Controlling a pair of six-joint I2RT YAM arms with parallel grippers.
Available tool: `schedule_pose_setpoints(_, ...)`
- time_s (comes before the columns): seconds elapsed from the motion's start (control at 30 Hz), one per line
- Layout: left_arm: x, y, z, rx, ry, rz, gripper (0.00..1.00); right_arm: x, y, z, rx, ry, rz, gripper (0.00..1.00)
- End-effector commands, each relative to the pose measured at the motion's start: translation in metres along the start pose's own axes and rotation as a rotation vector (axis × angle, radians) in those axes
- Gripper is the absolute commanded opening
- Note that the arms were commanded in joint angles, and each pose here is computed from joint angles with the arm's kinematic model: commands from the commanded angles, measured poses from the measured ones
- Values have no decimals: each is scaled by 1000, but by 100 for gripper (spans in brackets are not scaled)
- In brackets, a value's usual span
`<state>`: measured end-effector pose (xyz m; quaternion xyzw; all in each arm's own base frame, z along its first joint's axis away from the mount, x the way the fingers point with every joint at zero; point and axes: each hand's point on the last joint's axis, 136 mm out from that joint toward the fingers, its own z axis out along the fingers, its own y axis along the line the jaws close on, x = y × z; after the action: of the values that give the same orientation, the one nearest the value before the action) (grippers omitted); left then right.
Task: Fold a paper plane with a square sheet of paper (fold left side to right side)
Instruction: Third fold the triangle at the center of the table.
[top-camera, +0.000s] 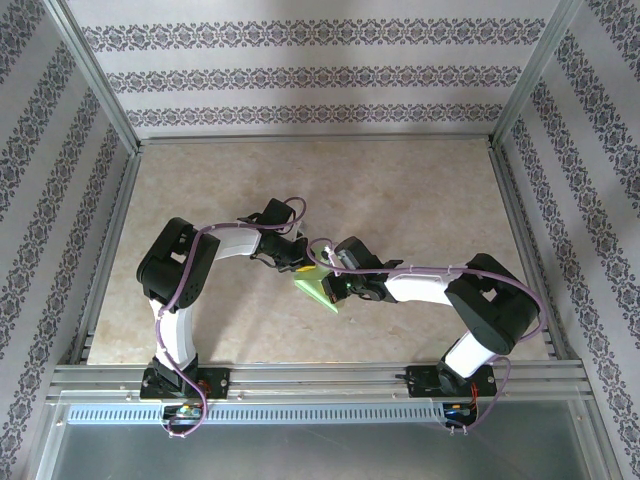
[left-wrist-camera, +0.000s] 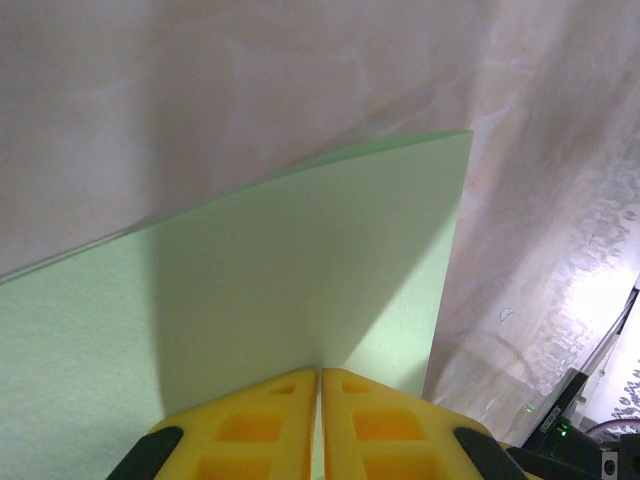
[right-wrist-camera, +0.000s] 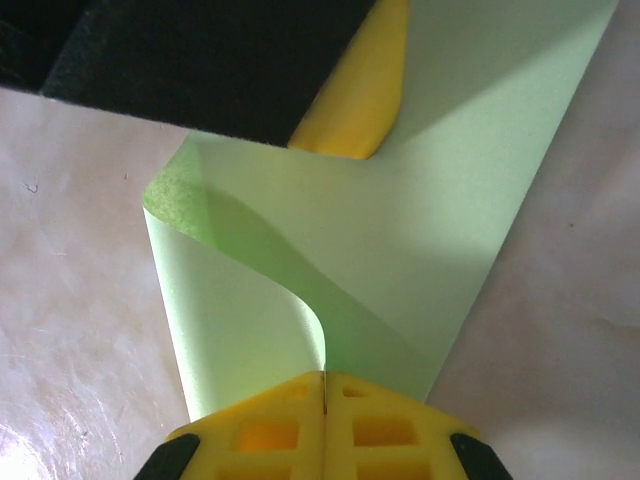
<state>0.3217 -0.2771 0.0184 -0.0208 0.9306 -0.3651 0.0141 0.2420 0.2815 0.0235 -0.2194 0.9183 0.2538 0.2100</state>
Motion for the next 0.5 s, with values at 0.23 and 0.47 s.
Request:
schedule_pose_setpoints(0.23, 17, 21, 14, -84, 54, -26, 12, -6, -5, -1, 24, -11, 0, 0)
schedule_pose_setpoints(0.47, 15, 20, 14, -82, 51, -24, 12, -5, -6, 1, 28, -3, 0, 0)
